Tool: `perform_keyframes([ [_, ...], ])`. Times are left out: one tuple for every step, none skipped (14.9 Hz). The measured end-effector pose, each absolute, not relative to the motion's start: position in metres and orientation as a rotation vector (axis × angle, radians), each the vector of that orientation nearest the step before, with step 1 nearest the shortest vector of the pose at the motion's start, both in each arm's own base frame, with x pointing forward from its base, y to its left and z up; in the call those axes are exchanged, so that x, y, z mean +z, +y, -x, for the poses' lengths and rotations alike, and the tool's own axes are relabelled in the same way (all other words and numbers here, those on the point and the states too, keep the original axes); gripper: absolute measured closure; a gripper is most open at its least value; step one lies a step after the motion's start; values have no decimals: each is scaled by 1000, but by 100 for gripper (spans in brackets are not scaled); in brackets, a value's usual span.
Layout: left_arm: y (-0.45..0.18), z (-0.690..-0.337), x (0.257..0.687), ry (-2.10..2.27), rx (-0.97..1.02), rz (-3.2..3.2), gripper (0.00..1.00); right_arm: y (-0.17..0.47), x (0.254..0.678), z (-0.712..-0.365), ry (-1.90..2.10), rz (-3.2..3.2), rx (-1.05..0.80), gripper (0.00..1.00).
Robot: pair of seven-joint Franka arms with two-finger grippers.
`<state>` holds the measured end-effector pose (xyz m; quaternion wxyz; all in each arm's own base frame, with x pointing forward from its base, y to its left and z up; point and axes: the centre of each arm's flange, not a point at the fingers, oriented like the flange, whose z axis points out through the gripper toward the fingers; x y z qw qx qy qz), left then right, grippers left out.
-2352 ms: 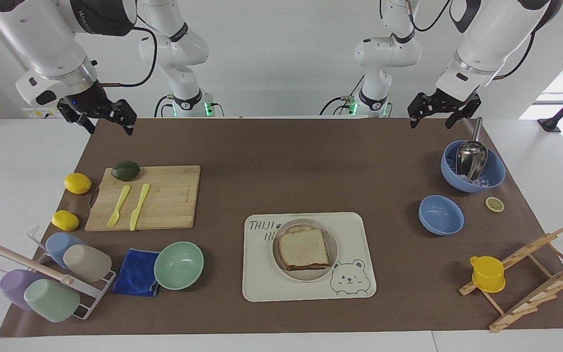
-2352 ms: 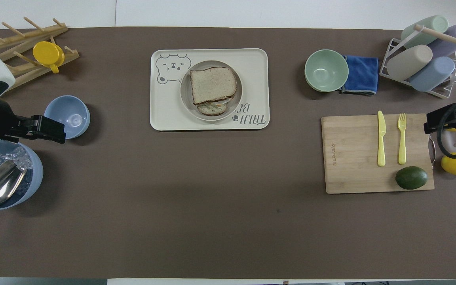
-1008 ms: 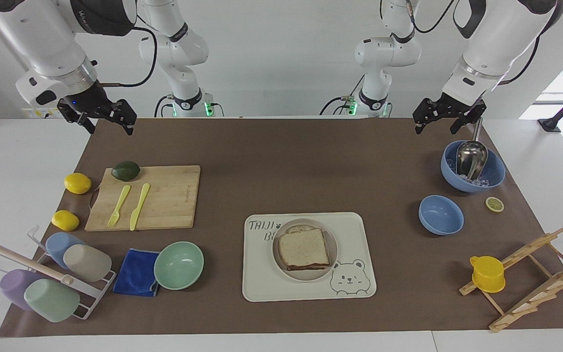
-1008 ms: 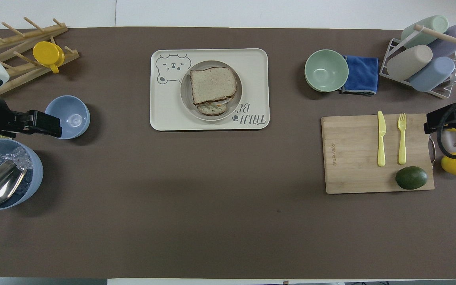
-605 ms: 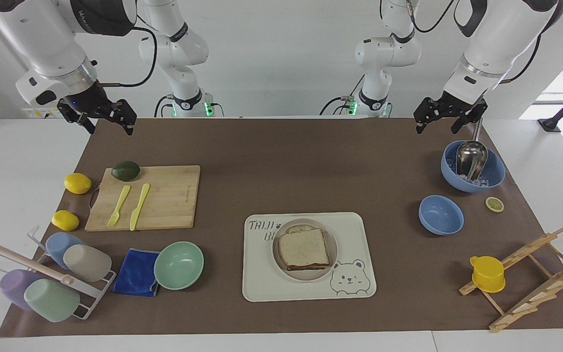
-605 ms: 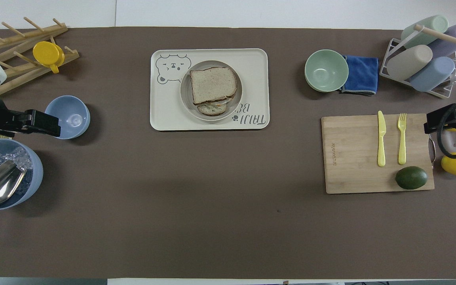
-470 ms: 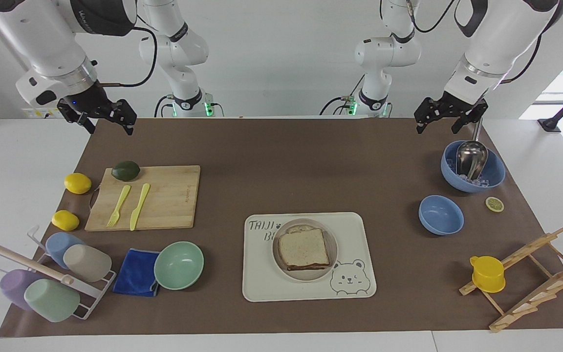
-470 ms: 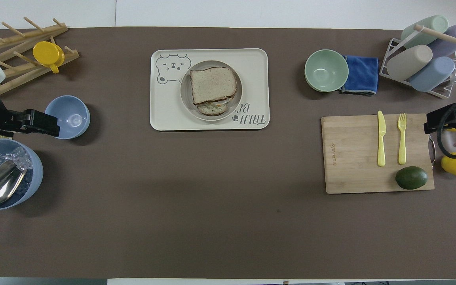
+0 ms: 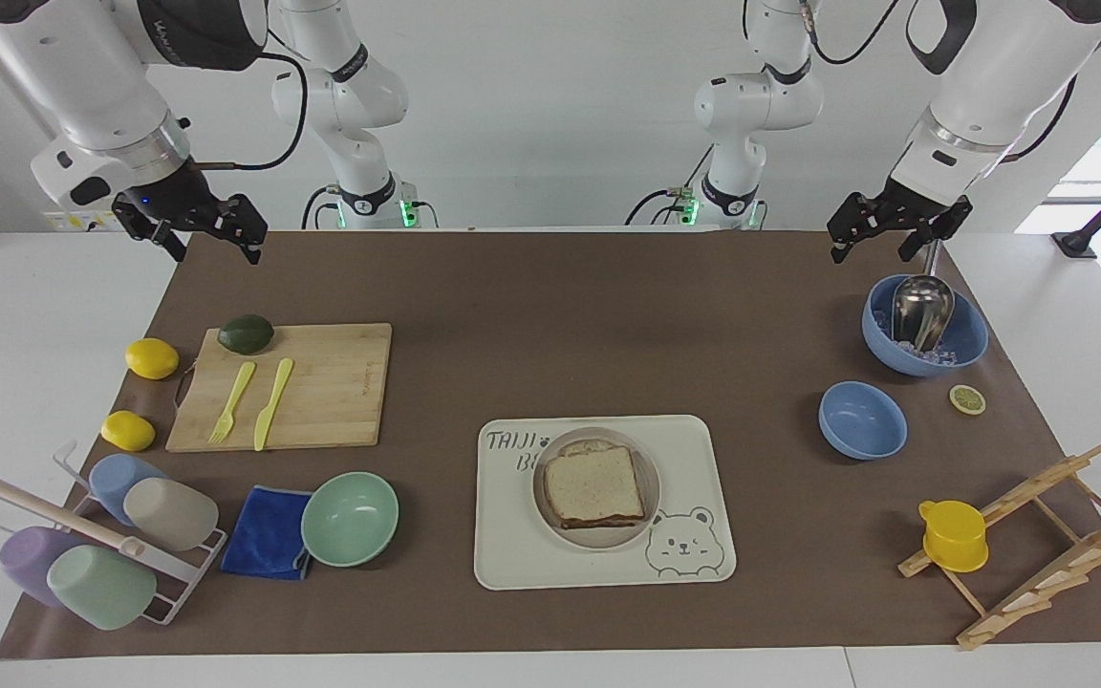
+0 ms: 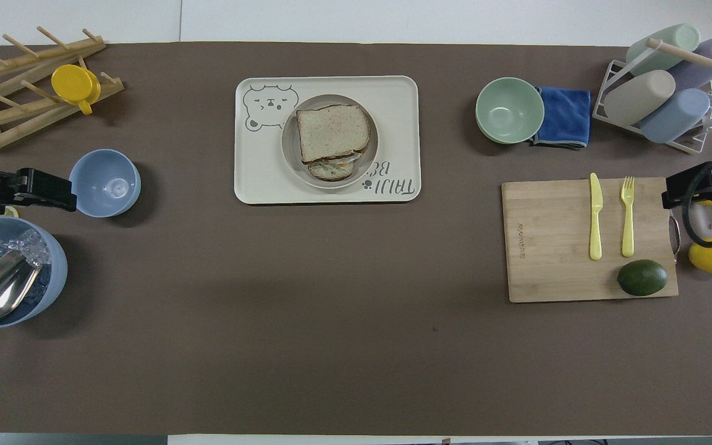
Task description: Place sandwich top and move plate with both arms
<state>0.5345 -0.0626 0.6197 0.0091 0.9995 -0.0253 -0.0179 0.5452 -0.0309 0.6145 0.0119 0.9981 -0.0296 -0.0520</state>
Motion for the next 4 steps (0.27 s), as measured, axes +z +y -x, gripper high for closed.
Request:
perform_keyframes([
  [-64,-535,620,-82,-50,-3122,0,-31,614,-545,-92,-3112,-162,0],
  [-64,-535,620,-84,-43,-3121,0,-31,614,-545,-92,-3112,-162,0],
  [-65,-536,621,-85,-35,-3121,0,-31,614,-545,-92,-3112,-162,0],
  [-65,-536,621,-86,-26,-3121,0,-31,614,-545,-92,-3112,-162,0],
])
